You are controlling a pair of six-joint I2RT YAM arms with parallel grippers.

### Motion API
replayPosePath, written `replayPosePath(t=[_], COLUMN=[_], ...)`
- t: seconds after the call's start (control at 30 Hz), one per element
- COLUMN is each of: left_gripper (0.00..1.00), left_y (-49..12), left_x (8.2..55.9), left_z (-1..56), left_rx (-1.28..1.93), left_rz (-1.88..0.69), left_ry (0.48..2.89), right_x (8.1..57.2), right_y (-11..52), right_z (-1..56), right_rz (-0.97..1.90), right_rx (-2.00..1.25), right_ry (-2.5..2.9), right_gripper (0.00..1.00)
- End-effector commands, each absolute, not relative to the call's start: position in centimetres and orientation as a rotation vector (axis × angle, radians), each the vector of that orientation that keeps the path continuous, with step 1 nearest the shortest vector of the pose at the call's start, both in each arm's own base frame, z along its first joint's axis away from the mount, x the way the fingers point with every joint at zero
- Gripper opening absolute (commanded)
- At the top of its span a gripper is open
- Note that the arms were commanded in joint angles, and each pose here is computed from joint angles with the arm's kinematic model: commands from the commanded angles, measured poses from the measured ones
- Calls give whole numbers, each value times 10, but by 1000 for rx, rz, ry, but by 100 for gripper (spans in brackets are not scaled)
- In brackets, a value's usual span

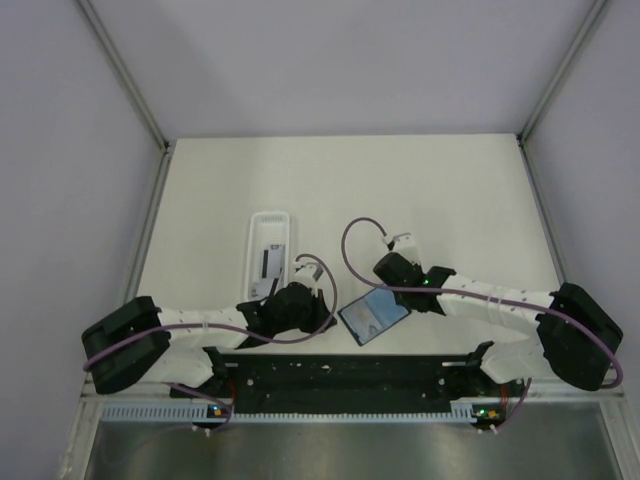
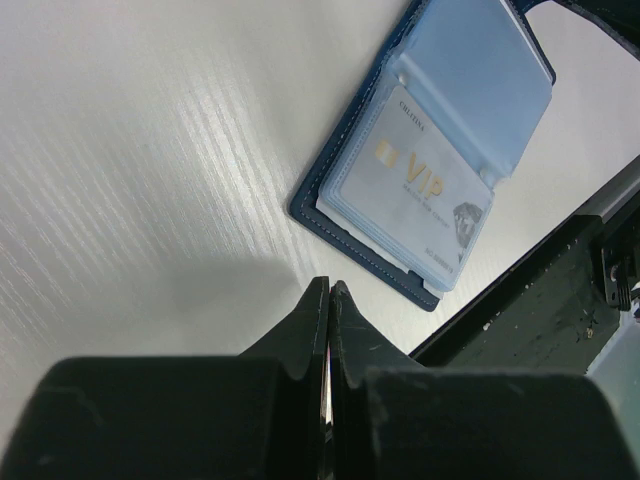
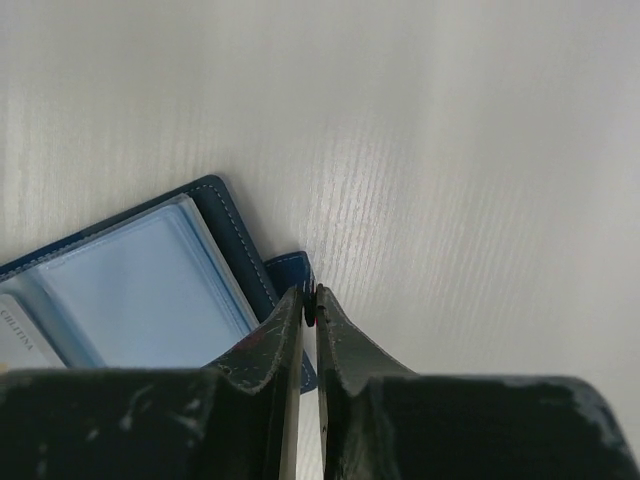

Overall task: Put the credit cards into the card holder
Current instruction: Close the card holder at the center of the board.

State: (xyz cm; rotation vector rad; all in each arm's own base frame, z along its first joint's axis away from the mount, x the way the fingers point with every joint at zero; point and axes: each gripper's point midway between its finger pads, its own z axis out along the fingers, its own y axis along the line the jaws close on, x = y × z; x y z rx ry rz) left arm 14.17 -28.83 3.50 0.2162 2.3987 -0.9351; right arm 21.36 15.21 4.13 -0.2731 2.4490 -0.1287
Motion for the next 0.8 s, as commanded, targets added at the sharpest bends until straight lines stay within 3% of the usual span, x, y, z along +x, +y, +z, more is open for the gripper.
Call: replayPosePath(t=[0.0,0.4,0.77], left_gripper=[0,0,0], left_y=[-304,-326,-326], left_x=[146,144,154], left_z=[50,44,51], left_rx=[222,288,246], left_rz=[-1000,-1072,-1051], left_ry=[2350,2369,2329], right_x=[228,201,148], right_y=[166,199,250], right_z=[62,115,127], right_rz=[-77,404,914], right_rx=[-248,-296,-448], right_ry=[2374,2261,2274], right_gripper=[2,0,0])
